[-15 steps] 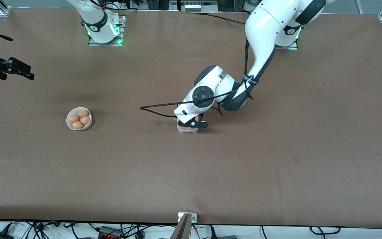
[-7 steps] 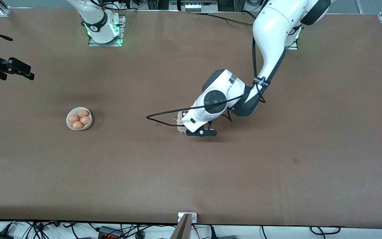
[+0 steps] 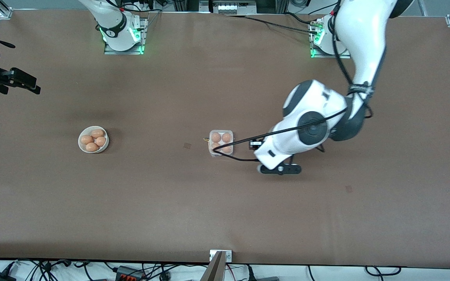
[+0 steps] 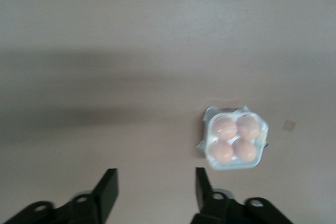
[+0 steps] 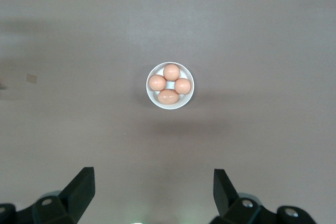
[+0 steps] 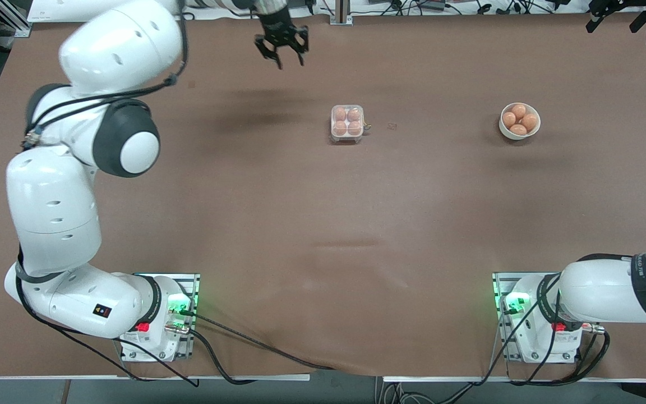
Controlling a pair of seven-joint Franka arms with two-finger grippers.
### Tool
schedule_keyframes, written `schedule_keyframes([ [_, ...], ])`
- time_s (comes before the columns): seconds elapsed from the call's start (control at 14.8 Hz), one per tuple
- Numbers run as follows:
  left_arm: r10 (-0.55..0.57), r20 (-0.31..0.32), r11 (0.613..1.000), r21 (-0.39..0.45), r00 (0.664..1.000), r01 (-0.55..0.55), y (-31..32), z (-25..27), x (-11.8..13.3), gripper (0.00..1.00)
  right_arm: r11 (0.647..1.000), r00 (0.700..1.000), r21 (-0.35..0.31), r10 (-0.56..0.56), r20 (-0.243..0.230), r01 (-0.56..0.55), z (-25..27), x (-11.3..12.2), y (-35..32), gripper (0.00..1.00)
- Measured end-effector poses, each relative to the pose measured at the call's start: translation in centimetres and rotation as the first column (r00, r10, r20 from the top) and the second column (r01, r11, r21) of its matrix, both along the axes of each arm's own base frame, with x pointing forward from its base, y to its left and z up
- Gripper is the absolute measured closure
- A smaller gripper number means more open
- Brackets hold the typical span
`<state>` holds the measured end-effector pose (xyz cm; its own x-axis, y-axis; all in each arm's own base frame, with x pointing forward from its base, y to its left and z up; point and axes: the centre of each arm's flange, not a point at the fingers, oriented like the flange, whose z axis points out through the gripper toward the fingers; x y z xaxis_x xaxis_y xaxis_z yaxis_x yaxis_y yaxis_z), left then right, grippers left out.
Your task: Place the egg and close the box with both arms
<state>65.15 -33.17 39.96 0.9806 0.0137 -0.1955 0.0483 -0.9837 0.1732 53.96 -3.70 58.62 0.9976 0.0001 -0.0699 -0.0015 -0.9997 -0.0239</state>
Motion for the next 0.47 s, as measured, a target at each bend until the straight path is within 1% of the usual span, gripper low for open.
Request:
schedule_keyframes([
  [0.07, -0.008, -0.003, 1.000, 0.002, 1.000, 0.008, 0.9, 1.0, 0.0, 0.29, 1.000, 1.000, 0.000, 0.000, 0.000, 0.000, 0.0, 0.0, 0.0, 0.00],
  [0.14, -0.028, -0.003, 1.000, 0.001, 1.000, 0.028, 1.8, 1.8, 0.1, 0.26, 1.000, 1.000, 0.000, -0.001, 0.000, 0.001, 0.0, 0.0, 0.0, 0.00],
  [0.2, -0.052, -0.004, 0.999, -0.001, 0.999, 0.052, 2.6, 2.5, 0.1, 0.16, 1.000, 1.000, 0.000, -0.001, 0.000, 0.001, 0.0, 0.0, 0.0, 0.00],
  [0.34, -0.064, -0.015, 0.998, 0.004, 0.998, 0.064, 4.4, 4.0, 0.0, 0.00, 1.000, 1.000, 0.000, -0.001, -0.001, 0.001, 0.0, 0.0, 0.0, 0.00],
  [0.47, -0.054, -0.016, 0.998, 0.026, 0.998, 0.054, 6.3, 5.7, 0.0, 0.00, 1.000, 1.000, 0.000, -0.002, -0.001, 0.002, 0.0, 0.0, 0.0, 0.00],
])
